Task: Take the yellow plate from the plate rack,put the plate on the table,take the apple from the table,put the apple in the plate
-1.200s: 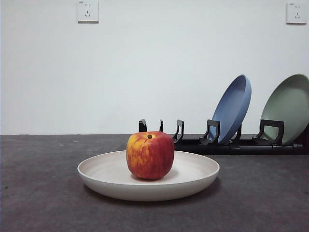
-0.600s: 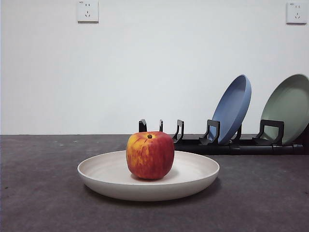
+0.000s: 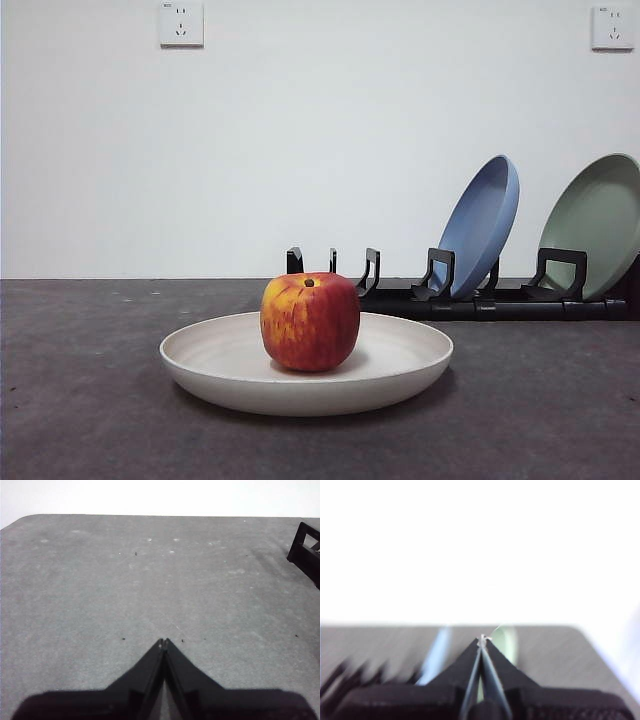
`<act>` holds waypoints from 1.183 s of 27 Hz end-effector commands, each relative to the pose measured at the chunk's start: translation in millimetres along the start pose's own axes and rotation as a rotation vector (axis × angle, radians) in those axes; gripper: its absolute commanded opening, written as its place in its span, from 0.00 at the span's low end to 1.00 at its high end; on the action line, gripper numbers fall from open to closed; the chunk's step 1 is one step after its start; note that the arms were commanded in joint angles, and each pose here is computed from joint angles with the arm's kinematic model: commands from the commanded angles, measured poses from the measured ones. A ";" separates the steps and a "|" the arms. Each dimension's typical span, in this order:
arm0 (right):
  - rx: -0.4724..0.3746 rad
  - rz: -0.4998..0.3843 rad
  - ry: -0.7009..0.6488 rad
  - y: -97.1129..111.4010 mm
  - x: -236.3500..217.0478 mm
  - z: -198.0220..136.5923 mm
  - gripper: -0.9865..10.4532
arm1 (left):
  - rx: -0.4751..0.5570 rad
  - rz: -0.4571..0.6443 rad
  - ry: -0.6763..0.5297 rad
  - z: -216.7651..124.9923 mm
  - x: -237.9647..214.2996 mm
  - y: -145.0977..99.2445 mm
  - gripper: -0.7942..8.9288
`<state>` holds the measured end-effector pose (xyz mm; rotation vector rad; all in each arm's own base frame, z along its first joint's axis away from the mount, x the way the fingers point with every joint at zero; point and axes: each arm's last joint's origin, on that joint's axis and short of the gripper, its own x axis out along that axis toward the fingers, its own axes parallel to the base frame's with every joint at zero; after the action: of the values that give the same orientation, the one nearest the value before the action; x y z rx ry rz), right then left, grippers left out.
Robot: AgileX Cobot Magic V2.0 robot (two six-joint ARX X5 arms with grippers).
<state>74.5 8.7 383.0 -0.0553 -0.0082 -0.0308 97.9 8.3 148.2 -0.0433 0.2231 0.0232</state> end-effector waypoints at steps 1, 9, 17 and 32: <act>-0.032 -0.041 -0.002 3.0 13.7 -61.8 0.09 | -0.010 0.000 0.000 -2.2 1.0 0.4 0.08; -0.016 -0.056 -0.018 9.6 22.3 -174.3 0.09 | -0.010 0.000 0.000 -2.2 1.0 0.4 0.08; 0.015 -0.054 0.007 11.5 19.8 -214.6 0.09 | -0.010 0.000 0.000 -2.2 1.0 0.4 0.08; -0.006 -0.035 0.181 12.5 18.3 -231.5 0.09 | -0.010 0.000 0.000 -2.2 1.0 0.4 0.08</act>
<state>94.6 7.8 154.3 -0.0681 0.1643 -0.0723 97.9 8.3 148.2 -0.0432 0.2228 0.0232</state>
